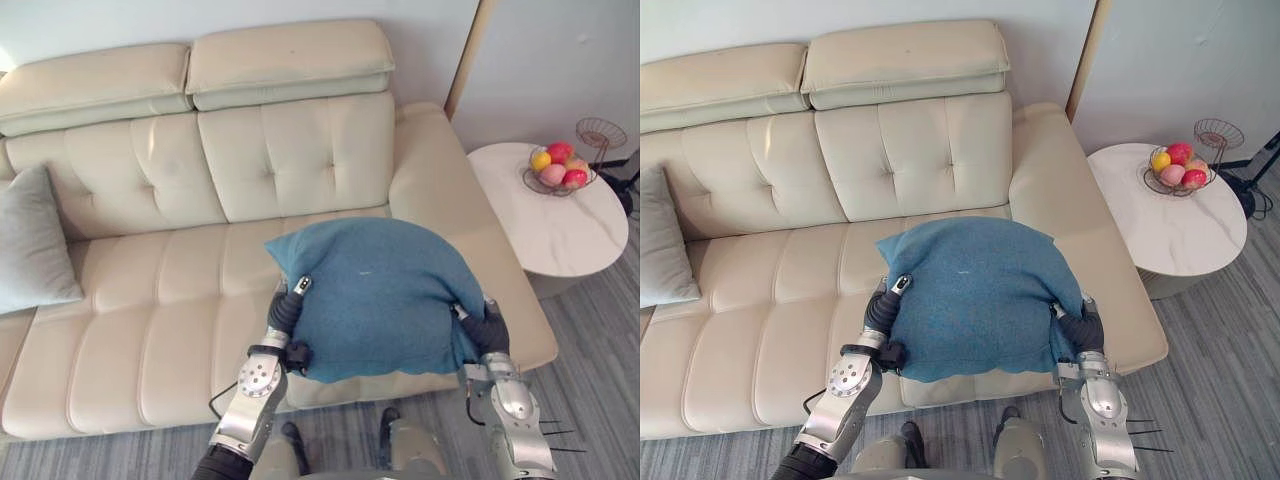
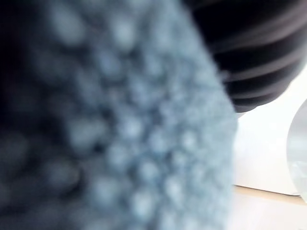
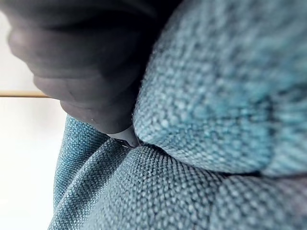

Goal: Pick up cushions and gather them together orderly.

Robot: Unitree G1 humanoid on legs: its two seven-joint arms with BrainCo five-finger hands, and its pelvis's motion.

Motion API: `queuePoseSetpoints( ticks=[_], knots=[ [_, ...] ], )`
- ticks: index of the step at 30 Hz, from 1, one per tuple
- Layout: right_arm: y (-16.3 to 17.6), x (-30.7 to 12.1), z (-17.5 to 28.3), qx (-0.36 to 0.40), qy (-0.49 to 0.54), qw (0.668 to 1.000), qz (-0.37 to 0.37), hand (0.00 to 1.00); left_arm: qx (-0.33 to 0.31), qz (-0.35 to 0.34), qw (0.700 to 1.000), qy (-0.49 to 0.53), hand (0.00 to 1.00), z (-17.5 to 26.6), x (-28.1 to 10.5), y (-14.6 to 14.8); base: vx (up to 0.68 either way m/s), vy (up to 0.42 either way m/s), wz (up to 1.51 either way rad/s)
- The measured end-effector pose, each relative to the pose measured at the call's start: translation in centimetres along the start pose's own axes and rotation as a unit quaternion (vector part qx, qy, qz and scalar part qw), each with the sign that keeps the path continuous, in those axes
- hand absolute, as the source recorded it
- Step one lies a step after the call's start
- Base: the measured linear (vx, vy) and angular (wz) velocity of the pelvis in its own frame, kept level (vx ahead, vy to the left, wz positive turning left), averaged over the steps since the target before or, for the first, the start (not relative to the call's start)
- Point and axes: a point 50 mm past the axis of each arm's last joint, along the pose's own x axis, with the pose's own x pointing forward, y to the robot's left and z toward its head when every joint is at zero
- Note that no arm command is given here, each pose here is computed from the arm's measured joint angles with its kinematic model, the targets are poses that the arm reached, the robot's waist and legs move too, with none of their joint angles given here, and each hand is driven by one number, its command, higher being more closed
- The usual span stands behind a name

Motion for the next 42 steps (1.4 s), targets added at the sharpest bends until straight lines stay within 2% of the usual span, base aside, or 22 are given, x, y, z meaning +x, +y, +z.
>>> queuePoseSetpoints(
  ticks=[8, 14, 18, 20, 23, 25, 26, 30, 34, 39, 42],
  knots=[
    [1.6, 1.5, 1.3, -0.036, -0.032, 0.999, 0.002, 1.0, 0.05, 0.011, 0.998, -0.021, 1.0, 0.9, 0.6, 0.7, 0.03, 0.088, -0.13],
    [5.3, 6.7, 5.3, -0.061, -0.113, 0.992, 0.002, 1.0, 0.099, 0.066, 0.988, -0.099, 1.0, 4.8, 3.9, 1.9, -0.11, 0.042, 0.08],
    [8.6, 11.4, 13.6, -0.073, -0.238, 0.968, -0.022, 1.0, 0.15, 0.124, 0.958, -0.21, 1.0, 11.6, 8.6, 3.1, -0.19, 0.03, 0.07],
    [10.5, 13.2, 20.5, -0.078, -0.328, 0.94, -0.053, 1.0, 0.177, 0.17, 0.924, -0.293, 1.0, 17.9, 11.1, 3.6, -0.19, 0.007, 0.09],
    [11.8, 13.4, 29.1, -0.049, -0.42, 0.901, -0.099, 1.0, 0.169, 0.218, 0.875, -0.397, 1.0, 26.8, 12.5, 3.3, -0.16, 0.0, 0.11],
    [12.0, 13.3, 33.0, -0.025, -0.443, 0.887, -0.129, 1.0, 0.154, 0.24, 0.852, -0.439, 1.0, 31.4, 12.8, 2.5, -0.08, 0.005, 0.21],
    [12.0, 13.1, 35.0, -0.005, -0.456, 0.878, -0.144, 0.0, 0.148, 0.248, 0.84, -0.459, 0.0, 34.0, 12.9, 1.8, -0.07, 0.011, 0.22],
    [11.8, 11.9, 40.4, 0.031, -0.489, 0.855, -0.172, 0.0, 0.143, 0.275, 0.805, -0.505, 0.0, 41.4, 11.7, 1.1, -0.03, 0.005, 0.18],
    [11.2, 12.0, 43.8, 0.038, -0.475, 0.864, -0.163, 0.0, 0.127, 0.279, 0.801, -0.514, 0.0, 45.6, 10.5, 0.5, -0.04, 0.006, 0.1],
    [9.8, 13.9, 43.4, 0.068, -0.41, 0.903, -0.106, 0.0, 0.129, 0.273, 0.832, -0.466, 0.0, 45.0, 11.7, 1.8, -0.03, 0.03, 0.01],
    [9.2, 14.9, 42.7, 0.092, -0.38, 0.918, -0.066, 0.0, 0.099, 0.262, 0.854, -0.438, 0.0, 44.5, 12.3, 2.7, 0.02, 0.059, 0.0]
  ],
)
